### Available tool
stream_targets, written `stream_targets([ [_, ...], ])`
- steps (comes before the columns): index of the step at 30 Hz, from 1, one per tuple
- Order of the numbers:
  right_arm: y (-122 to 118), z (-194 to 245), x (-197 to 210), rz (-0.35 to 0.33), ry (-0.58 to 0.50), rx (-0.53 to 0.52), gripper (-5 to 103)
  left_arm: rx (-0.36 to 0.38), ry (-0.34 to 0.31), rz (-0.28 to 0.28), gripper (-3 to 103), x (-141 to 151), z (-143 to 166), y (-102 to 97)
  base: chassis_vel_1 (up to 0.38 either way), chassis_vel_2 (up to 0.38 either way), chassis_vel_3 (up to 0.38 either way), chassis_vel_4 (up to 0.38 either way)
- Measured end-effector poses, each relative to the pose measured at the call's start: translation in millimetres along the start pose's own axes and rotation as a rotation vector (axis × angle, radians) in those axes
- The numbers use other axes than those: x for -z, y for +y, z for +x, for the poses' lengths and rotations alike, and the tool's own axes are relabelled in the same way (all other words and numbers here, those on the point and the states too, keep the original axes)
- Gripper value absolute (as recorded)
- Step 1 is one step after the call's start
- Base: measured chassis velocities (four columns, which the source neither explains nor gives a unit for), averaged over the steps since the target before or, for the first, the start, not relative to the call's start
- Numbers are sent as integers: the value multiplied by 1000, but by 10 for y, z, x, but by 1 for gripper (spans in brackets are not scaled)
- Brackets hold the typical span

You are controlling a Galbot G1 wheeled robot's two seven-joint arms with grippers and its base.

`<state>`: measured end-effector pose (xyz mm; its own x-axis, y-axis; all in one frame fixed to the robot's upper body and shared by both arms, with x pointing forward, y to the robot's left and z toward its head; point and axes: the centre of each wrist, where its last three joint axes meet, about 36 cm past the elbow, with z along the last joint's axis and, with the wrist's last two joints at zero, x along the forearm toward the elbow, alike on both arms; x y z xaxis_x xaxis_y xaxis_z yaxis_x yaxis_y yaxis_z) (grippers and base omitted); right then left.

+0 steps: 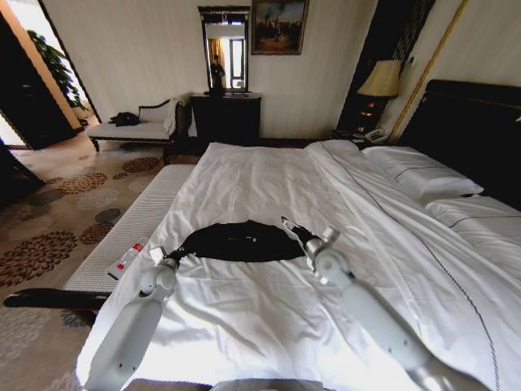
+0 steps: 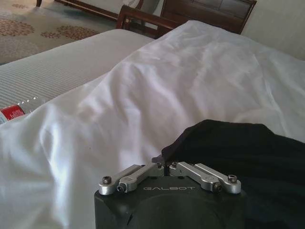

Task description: Fold the clothes on the bed.

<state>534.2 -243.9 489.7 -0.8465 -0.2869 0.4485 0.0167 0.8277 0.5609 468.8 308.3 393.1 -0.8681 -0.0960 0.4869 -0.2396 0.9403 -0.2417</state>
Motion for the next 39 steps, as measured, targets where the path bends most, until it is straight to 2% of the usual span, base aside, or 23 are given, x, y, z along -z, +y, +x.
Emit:
stream_targets([
  [2, -2, -48, 50, -7, 24, -7, 100, -1, -2, 0, 0, 4, 7, 2, 0, 0, 0, 0],
  [5, -33, -399, 200, -41, 120, -61, 100, 0, -16, -1, 0, 20, 65, 45, 0, 0, 0, 0],
  [7, -34, -434, 206, -41, 130, -67, 100, -1, -17, -1, 0, 21, 73, 50, 0, 0, 0, 0],
  [10, -37, -718, 175, -44, 198, -109, 100, -2, -25, 2, 0, 26, 134, 69, 0, 0, 0, 0],
  [20, -76, -956, 132, -56, 224, -127, 100, -14, -28, 6, 0, 18, 173, 25, 0, 0, 0, 0],
  [26, -5, -825, 143, -64, 262, -6, 100, -5, -22, 3, 0, 13, 163, 50, 0, 0, 0, 0],
  [28, 41, -746, 79, -56, 279, 73, 100, 2, -18, 0, 0, 9, 152, 65, 0, 0, 0, 0],
  [31, 77, -712, 44, -52, 286, 115, 101, 5, -16, -2, 0, 4, 146, 74, 0, 0, 0, 0],
  [33, 134, -673, -22, -48, 296, 174, 97, 12, -12, -3, 0, -8, 139, 91, 0, 0, 0, 0],
  [37, 209, -580, -131, -35, 317, 256, 97, 19, -9, -5, 0, -18, 131, 115, 0, 0, 0, 0],
  [39, 219, -566, -162, -29, 322, 265, 97, 21, -9, -5, 0, -19, 129, 121, 0, 0, 0, 0],
])
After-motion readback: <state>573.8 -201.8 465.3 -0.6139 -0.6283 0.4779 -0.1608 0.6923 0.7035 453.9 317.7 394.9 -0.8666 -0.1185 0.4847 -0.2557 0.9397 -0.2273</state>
